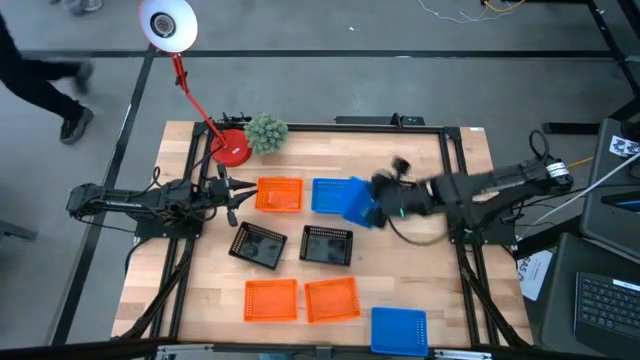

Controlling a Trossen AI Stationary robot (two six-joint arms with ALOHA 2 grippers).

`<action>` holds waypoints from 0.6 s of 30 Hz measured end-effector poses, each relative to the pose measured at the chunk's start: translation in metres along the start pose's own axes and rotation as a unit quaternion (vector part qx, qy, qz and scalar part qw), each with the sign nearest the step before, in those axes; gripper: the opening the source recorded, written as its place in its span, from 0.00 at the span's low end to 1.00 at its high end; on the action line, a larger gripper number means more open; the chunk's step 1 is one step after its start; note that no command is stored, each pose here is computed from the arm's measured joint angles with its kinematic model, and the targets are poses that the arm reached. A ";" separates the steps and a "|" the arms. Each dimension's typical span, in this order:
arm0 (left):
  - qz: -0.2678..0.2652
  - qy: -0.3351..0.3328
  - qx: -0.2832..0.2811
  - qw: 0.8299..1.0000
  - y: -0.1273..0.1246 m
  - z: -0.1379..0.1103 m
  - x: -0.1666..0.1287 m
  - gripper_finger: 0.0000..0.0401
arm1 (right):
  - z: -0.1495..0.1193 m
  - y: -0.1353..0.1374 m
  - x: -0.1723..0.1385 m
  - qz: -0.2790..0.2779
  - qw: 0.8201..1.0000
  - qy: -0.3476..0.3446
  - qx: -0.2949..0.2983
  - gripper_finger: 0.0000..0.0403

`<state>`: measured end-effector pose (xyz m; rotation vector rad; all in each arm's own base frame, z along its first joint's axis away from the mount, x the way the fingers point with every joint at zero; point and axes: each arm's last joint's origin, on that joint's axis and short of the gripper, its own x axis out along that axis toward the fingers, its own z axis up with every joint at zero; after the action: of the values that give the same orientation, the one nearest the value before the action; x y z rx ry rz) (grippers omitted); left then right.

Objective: Stack baskets by color
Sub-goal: Stack the middle right blue bin on the top blue bin

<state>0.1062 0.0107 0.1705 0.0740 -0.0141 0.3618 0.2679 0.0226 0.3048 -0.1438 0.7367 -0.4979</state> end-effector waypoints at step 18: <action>-0.001 0.021 -0.005 1.000 0.000 -0.004 0.000 0.20 | 0.070 -0.080 0.137 0.194 0.952 0.186 -0.145 0.00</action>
<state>0.1062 0.0107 0.1661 0.0564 0.0265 0.3602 0.3707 -0.1169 0.2966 -0.1752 1.1782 -0.0327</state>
